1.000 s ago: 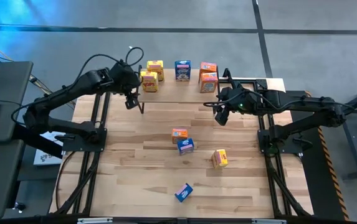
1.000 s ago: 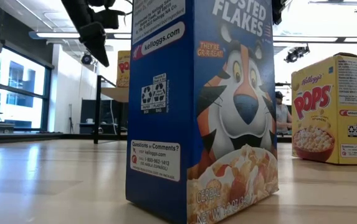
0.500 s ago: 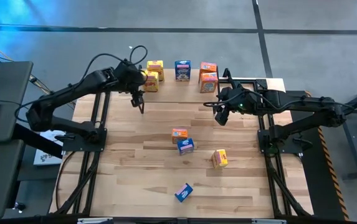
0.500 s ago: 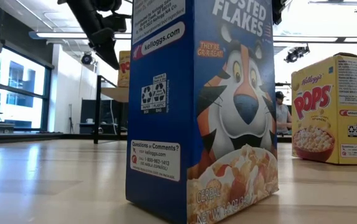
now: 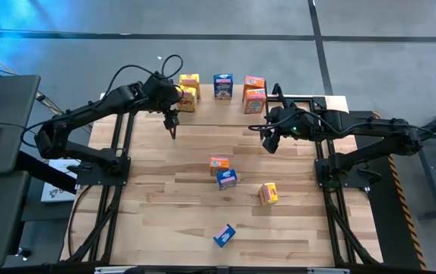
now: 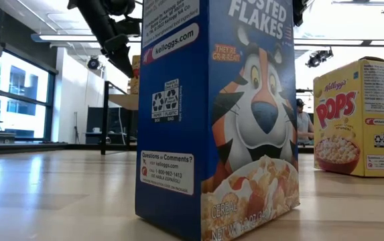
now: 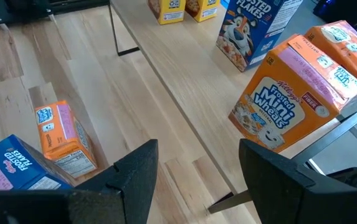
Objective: Stack cereal on shelf
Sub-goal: Put the left yellow cereal box on the shelf aligned with the other yellow cereal box
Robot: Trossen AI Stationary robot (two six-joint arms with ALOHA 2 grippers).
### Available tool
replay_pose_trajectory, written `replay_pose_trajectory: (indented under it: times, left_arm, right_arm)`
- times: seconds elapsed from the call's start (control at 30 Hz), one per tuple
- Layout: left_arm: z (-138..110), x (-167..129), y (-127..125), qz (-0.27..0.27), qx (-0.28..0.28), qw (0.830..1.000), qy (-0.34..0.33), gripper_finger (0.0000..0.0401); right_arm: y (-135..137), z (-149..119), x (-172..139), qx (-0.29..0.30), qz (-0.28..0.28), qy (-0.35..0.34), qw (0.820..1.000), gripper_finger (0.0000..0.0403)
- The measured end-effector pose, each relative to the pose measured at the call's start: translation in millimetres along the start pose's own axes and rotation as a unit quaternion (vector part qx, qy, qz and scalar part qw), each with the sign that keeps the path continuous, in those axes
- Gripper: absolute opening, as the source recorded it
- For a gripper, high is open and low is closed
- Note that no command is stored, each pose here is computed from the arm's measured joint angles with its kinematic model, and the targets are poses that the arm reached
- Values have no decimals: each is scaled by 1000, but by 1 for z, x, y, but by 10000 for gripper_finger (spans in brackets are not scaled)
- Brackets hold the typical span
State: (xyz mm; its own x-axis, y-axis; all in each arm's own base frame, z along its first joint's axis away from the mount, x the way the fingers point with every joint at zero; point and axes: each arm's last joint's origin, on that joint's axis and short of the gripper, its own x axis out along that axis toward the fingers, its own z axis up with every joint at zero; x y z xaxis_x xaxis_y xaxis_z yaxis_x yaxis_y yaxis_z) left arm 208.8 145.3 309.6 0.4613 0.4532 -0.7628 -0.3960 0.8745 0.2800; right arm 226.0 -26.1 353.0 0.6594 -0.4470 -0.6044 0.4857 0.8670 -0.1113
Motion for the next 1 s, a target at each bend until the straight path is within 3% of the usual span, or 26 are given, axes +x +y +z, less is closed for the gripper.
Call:
replay_pose_trajectory:
  times: [1.0]
  left_arm:
    - [0, 0, -1, -19, 0, 1000, -6, 221]
  right_arm:
    - [0, 0, 0, 0, 0, 0, 1000, 217]
